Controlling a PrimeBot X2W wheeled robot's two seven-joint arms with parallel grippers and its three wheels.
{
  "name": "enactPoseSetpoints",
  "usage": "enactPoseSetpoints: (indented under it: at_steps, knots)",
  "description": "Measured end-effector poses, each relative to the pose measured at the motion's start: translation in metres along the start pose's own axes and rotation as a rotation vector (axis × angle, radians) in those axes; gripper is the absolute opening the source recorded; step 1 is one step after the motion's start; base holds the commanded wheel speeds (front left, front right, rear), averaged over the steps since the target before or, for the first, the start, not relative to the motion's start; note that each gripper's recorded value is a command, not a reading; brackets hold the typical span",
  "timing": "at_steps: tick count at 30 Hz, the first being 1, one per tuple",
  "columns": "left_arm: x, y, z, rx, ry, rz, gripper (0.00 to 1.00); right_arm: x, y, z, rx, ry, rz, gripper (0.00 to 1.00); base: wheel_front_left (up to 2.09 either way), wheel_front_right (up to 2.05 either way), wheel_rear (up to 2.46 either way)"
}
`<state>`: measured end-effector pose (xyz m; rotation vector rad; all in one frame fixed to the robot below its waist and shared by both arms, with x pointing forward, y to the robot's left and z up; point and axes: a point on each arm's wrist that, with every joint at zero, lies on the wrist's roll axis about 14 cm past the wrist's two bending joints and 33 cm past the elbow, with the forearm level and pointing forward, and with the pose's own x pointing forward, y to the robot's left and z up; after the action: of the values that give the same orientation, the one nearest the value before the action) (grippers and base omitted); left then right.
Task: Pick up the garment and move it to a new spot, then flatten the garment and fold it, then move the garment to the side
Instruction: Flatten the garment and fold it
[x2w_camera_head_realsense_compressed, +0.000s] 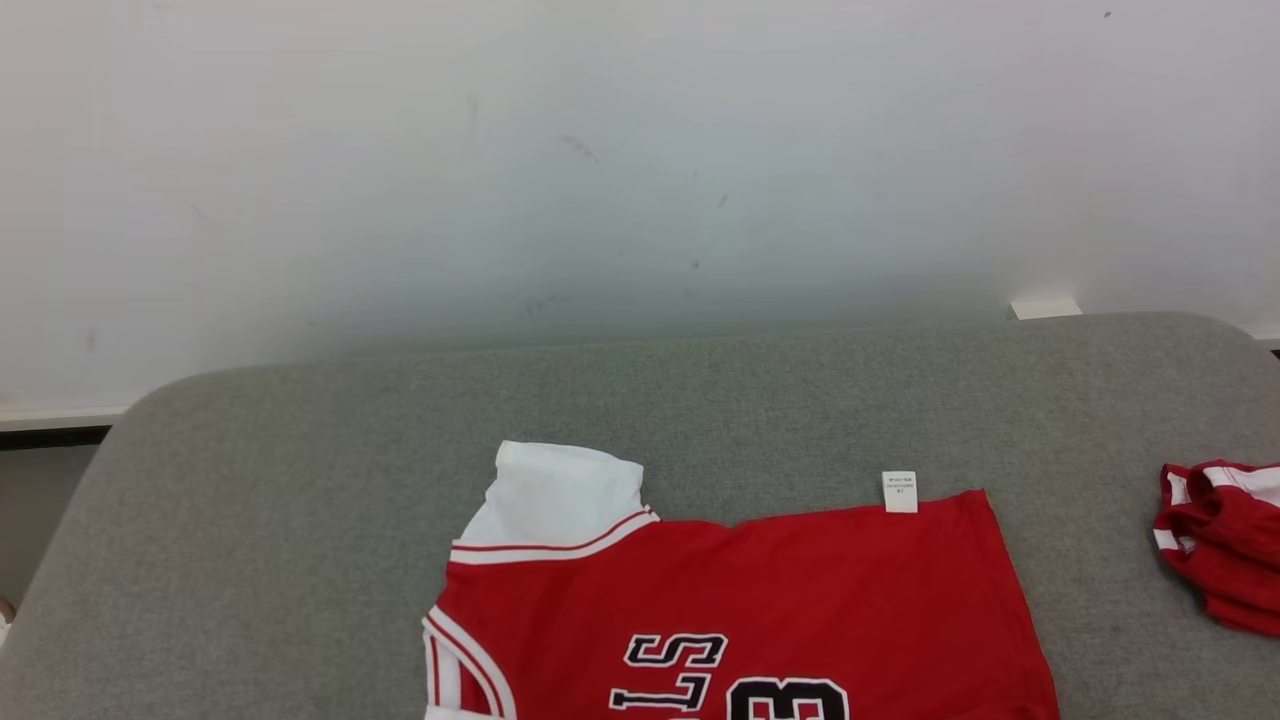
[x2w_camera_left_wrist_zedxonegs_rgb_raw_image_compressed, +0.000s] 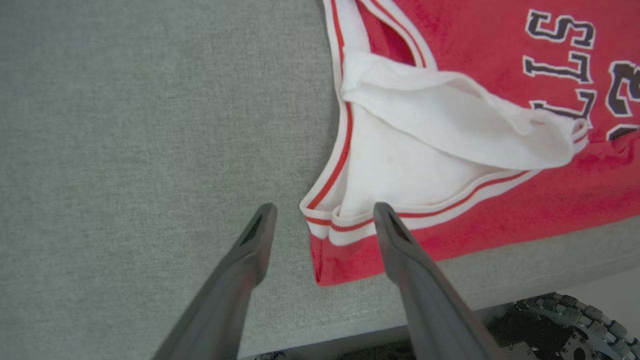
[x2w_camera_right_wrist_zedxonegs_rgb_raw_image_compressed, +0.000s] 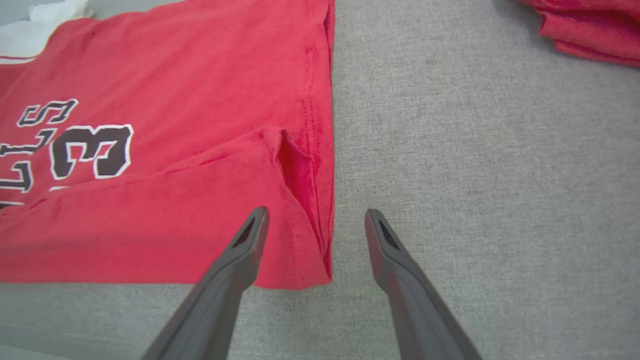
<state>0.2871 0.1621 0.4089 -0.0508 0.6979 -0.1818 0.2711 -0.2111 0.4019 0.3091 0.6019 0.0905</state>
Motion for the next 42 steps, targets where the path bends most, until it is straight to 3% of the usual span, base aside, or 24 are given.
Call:
enactPoseSetpoints:
  at_steps: [10, 17, 28, 36, 42]
  knots:
    - [0.005, -0.007, 0.119, 0.125, -0.274, -0.057, 1.0, 0.014, 0.014, 0.073, 0.009, -0.225, 0.011, 1.0, 0.0, 0.0, 0.0]
    - [0.035, -0.028, 0.178, 0.242, -0.268, -0.186, 1.0, 0.042, 0.026, 0.123, -0.013, -0.29, 0.021, 1.0, 0.0, 0.0, 0.0]
    - [0.124, -0.033, 0.197, 0.324, -0.002, -0.255, 1.0, 0.116, 0.027, 0.149, -0.13, -0.128, 0.015, 1.0, 0.0, 0.0, 0.0]
    - [0.178, -0.033, 0.194, 0.32, 0.128, -0.263, 1.0, 0.164, 0.014, 0.139, -0.149, 0.008, -0.015, 1.0, 0.0, 0.0, 0.0]
    - [0.206, -0.03, 0.182, 0.314, 0.195, -0.26, 1.0, 0.181, 0.017, 0.107, -0.134, 0.124, 0.001, 1.0, 0.0, 0.0, 0.0]
